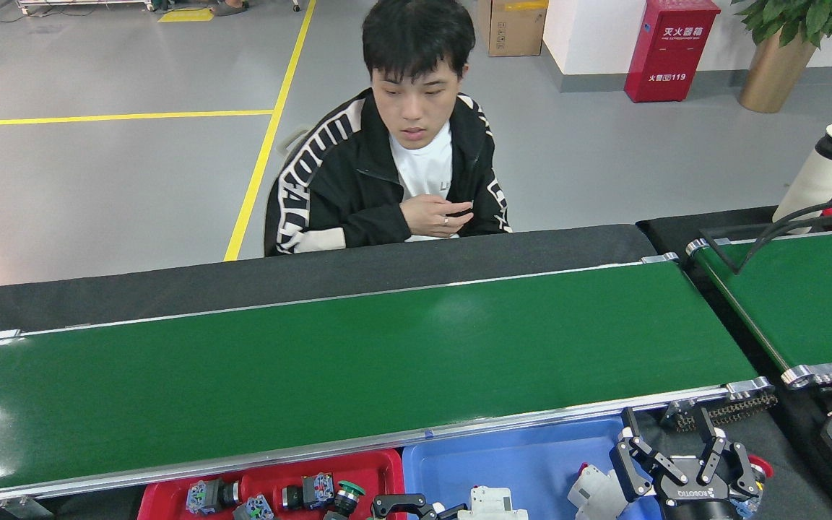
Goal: Pick switch part from conveyor to tray
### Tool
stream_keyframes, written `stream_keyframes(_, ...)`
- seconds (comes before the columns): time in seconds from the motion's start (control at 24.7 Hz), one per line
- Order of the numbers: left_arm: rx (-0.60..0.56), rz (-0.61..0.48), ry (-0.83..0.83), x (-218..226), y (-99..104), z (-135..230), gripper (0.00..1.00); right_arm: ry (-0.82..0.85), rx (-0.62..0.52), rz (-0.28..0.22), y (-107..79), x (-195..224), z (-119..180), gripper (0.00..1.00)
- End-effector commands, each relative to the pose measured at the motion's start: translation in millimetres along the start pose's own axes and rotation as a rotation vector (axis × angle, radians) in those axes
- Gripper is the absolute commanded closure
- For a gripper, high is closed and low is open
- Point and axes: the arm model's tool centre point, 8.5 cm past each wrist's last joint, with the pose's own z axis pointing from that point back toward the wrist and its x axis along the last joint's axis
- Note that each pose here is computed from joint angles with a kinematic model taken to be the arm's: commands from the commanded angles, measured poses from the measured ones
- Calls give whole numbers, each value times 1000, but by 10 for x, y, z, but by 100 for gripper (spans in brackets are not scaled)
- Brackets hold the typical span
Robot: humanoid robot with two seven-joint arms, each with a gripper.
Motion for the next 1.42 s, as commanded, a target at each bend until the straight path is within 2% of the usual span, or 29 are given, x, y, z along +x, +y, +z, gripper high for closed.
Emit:
stream_keyframes(0.0,28,-4,10,-34,62,14,1,0,-21,2,-55,-5,-23,0)
stream_keyframes(0.12,63,39,74,-231,66,150,1,9,-20,-5,-79,29,-43,0)
stream_keyframes(0.24,102,80,214,-619,59,475,1,48,17,-32,-39,86,-45,0)
stream_keyframes(0.36,142,145,442,-1110,-58,1166,1,63,21,-29,-53,62,-48,0)
stream_keyframes(0.49,124,218,700,-1329,-354,2076,1,40,9,22,-168,-43,-63,0)
stream_keyframes(0.61,61,247,902,-1307,-572,2783,1,38,19,26,-136,-61,-17,0)
stream_keyframes(0.77,-47,294,1089,-1067,-809,3357,2,41,34,27,-96,-71,44,0)
stream_keyframes(1.01,-143,334,1279,-964,-993,3570,3,40,43,28,-72,-71,179,0)
stream_keyframes(1.38,-113,347,1279,-1010,-989,3497,3,46,63,30,-28,-101,266,0)
